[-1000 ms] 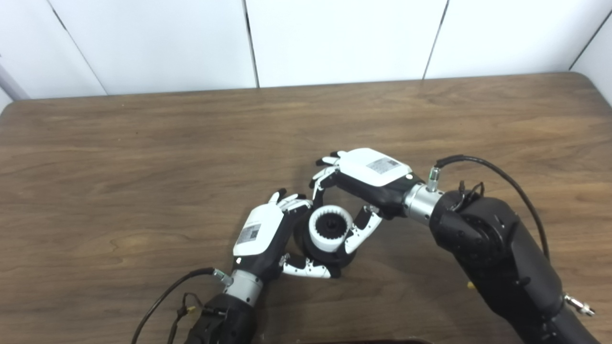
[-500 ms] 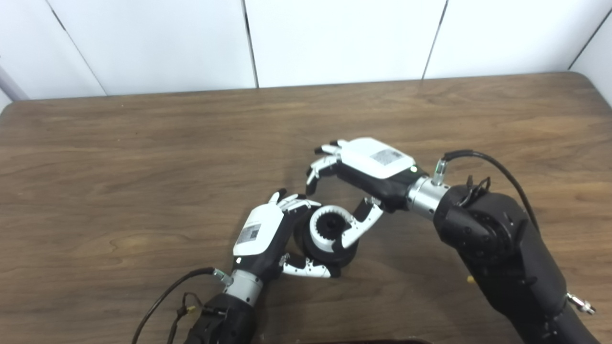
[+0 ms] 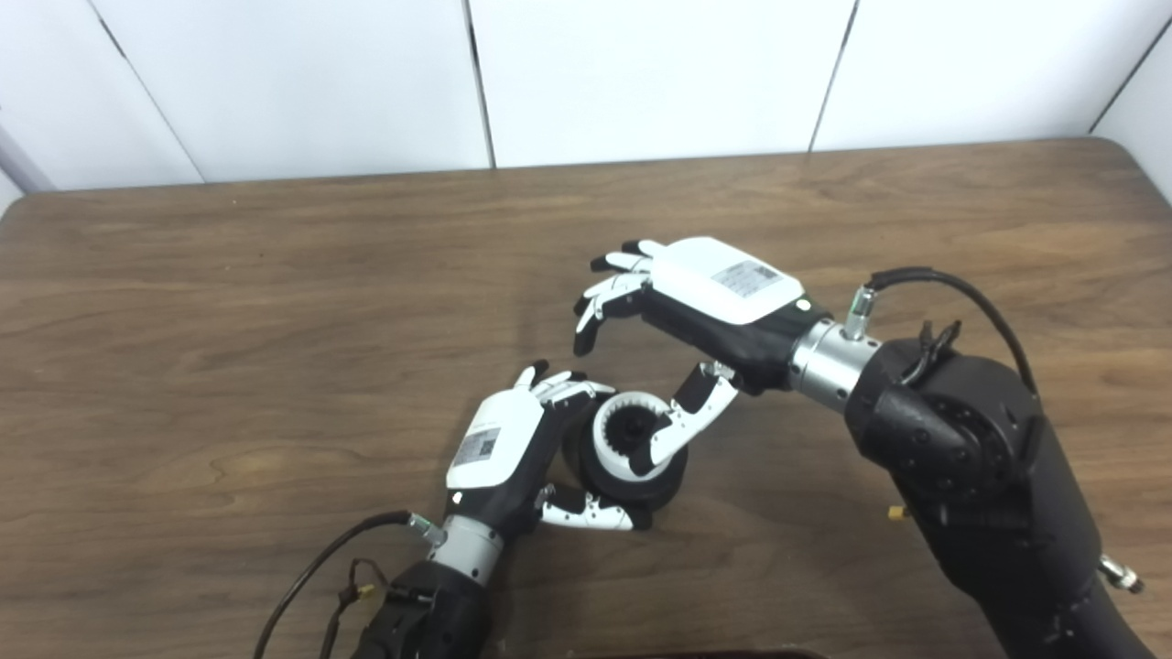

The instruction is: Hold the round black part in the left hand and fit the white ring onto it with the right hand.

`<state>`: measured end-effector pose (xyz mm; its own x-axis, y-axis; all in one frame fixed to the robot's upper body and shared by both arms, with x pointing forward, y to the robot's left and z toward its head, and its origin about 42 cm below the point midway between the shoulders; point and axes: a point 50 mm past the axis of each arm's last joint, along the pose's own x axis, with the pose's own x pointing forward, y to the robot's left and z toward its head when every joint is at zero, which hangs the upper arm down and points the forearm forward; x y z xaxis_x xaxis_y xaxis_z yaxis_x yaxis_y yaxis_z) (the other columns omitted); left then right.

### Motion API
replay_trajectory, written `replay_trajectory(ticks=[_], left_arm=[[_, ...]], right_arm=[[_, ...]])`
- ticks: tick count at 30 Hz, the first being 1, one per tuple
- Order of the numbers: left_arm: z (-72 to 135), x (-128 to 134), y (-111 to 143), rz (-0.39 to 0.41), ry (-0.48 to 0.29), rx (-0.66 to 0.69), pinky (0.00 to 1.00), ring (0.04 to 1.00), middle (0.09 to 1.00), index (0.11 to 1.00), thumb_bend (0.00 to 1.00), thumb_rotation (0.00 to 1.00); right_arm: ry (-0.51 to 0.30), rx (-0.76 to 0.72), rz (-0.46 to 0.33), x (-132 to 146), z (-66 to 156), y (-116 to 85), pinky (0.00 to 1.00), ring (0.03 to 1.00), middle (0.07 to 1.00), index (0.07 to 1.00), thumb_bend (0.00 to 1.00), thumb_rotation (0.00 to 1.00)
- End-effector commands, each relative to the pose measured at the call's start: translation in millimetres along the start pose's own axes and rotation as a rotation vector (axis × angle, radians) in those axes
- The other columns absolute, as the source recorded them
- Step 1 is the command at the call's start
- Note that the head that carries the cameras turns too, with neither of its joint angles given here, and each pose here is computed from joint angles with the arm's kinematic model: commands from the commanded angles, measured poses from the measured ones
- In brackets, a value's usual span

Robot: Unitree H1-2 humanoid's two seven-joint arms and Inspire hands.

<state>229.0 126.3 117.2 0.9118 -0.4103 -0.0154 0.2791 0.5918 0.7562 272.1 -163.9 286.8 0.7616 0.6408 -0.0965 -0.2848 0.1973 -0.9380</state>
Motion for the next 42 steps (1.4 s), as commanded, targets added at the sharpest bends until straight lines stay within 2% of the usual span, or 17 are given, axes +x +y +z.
replay_trajectory(ticks=[1,5,6,7,9,11,17,25,29,34,38,42], left_arm=[[-2.8,-0.5,-2.7,-0.041,0.015,0.019,1.00,0.854,0.764,0.484,0.52,0.06],[-1.8,-0.8,-0.4,-0.047,0.033,0.044,1.00,0.851,0.765,0.492,0.52,0.07],[-1.7,-0.7,0.2,-0.050,0.034,0.051,1.00,0.849,0.772,0.583,0.76,0.17],[-1.5,-0.5,0.9,-0.056,0.036,0.059,1.00,0.849,0.776,0.614,0.84,0.21],[-1.0,-0.3,2.0,-0.073,0.040,0.076,1.00,0.854,0.789,0.679,0.95,0.24],[-0.2,-0.4,2.6,-0.092,0.044,0.100,1.00,0.861,0.805,0.735,0.99,0.27],[0.0,-0.6,1.9,-0.120,0.071,0.119,1.00,0.892,0.864,0.852,1.00,0.33],[0.5,0.4,4.7,-0.152,0.110,0.144,1.00,0.919,0.902,0.898,1.00,0.36],[3.4,0.9,15.0,-0.188,0.140,0.161,1.00,0.942,0.929,0.928,1.00,0.37],[12.7,2.7,47.5,-0.201,0.172,0.172,1.00,0.963,0.938,0.937,1.00,0.37],[18.1,4.9,76.2,-0.255,0.199,0.137,1.00,0.984,0.966,0.943,1.00,0.35],[23.0,2.1,99.3,-0.283,0.184,0.128,0.99,0.990,0.983,0.947,1.00,0.34]], right_arm=[[-0.022,-0.030,-0.070,-0.7,6.3,-18.2,1.00,0.946,0.821,0.668,1.00,0.32],[-0.021,-0.034,-0.077,-1.1,6.1,-18.8,1.00,0.944,0.820,0.667,1.00,0.31],[-0.021,-0.033,-0.079,-1.2,6.0,-18.9,1.00,0.942,0.819,0.668,1.00,0.31],[-0.020,-0.031,-0.080,-1.4,5.6,-18.8,1.00,0.941,0.819,0.668,1.00,0.31],[-0.017,-0.026,-0.082,-1.7,5.0,-18.9,1.00,0.942,0.819,0.670,1.00,0.32],[-0.015,-0.025,-0.084,-1.7,4.3,-18.8,1.00,0.943,0.820,0.673,1.00,0.32],[-0.010,-0.024,-0.089,-0.5,1.8,-17.3,1.00,0.948,0.831,0.685,1.00,0.34],[-0.007,-0.026,-0.088,0.9,0.5,-17.5,1.00,0.955,0.838,0.687,1.00,0.35],[-0.006,-0.019,-0.087,0.6,-0.2,-18.0,1.00,0.957,0.839,0.689,1.00,0.35],[0.002,-0.024,-0.086,0.2,-1.2,-19.6,1.00,0.956,0.842,0.693,1.00,0.35],[0.012,-0.038,-0.083,-0.5,-3.8,-22.1,1.00,0.951,0.849,0.696,1.00,0.36],[0.027,-0.070,-0.080,-2.5,-10.7,-23.5,1.00,0.949,0.852,0.699,1.00,0.37]])
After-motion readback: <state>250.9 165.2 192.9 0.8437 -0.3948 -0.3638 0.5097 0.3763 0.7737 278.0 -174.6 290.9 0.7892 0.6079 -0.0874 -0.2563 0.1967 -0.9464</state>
